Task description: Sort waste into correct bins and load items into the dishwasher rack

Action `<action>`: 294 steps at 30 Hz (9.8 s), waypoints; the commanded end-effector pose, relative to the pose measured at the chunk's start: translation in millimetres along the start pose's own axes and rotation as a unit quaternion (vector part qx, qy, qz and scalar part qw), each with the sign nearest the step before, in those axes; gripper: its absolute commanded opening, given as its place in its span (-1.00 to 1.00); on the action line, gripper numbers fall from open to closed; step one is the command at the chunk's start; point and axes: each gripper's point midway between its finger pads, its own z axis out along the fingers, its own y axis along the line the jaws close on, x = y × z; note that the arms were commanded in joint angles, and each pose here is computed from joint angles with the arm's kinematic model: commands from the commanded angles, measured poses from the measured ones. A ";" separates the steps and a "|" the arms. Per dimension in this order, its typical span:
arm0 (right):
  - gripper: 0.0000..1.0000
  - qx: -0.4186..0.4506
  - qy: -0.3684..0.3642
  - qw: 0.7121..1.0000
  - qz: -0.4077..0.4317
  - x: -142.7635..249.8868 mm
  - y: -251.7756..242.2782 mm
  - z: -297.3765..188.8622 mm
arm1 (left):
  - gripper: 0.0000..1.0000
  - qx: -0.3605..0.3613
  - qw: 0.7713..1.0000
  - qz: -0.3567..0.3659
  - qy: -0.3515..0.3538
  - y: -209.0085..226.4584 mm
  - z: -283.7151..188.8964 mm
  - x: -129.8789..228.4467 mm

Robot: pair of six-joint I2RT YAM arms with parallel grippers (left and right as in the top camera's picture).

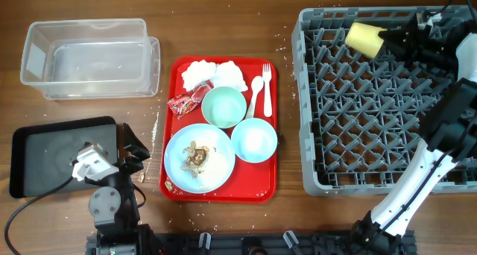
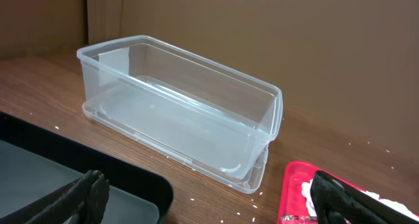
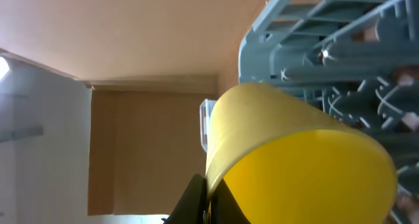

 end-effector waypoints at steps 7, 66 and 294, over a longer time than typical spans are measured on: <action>-0.91 0.166 -0.022 0.984 0.057 -3.7 -69.0 -56.7 | 1.00 -0.006 1.000 -0.008 -0.018 0.7 -2.3 -14.4; 0.99 0.467 0.179 0.745 -0.441 248.1 34.1 312.0 | 1.00 -0.005 1.000 -0.009 -0.021 0.2 -2.4 -16.1; -0.35 0.559 0.198 0.752 -0.287 239.5 -122.1 234.7 | 1.00 0.016 1.000 0.001 0.013 -6.2 -2.3 -0.5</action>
